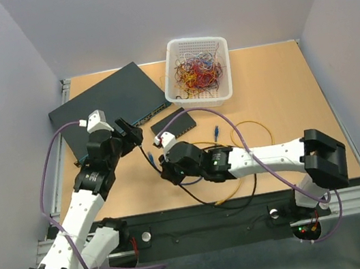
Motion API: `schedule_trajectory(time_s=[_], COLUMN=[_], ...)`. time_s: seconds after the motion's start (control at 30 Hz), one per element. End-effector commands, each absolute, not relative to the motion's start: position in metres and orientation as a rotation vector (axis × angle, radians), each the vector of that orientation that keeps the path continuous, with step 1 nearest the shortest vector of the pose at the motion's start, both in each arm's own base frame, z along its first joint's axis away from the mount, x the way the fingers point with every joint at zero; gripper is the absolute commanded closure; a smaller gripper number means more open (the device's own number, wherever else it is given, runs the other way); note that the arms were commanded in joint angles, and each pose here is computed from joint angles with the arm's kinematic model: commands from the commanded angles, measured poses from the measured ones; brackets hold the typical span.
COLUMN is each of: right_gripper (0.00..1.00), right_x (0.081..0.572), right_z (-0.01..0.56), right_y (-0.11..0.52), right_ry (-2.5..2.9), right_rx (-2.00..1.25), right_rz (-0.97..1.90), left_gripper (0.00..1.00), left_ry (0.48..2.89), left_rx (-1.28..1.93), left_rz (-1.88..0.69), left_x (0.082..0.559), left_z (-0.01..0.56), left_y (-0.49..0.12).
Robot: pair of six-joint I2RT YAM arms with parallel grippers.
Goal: Insert the plug into the switch port
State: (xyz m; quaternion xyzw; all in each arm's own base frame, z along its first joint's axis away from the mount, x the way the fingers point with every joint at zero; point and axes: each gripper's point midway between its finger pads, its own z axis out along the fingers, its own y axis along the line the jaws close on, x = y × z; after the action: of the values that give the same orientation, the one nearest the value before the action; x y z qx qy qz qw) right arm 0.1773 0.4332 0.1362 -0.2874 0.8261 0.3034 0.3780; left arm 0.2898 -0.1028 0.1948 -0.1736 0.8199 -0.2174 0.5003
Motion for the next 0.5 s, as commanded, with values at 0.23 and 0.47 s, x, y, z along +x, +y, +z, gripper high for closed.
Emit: schedule_trajectory(time_s=[0.23,0.47], right_gripper=[0.99,1.0], right_x=[0.152,0.152], right_z=[0.182,0.185], right_y=[0.43,0.426], right_ry=[2.015,2.0], right_rx=[-0.74,-0.726], right_rz=[0.88,0.876], left_gripper=[0.19,0.31], left_ry=[1.864,1.891], left_rx=[-0.417,-0.415], left_rz=[-0.592,-0.593], left_x=[0.303,0.304], left_z=[0.223,0.214], left_y=[-0.108,-0.111])
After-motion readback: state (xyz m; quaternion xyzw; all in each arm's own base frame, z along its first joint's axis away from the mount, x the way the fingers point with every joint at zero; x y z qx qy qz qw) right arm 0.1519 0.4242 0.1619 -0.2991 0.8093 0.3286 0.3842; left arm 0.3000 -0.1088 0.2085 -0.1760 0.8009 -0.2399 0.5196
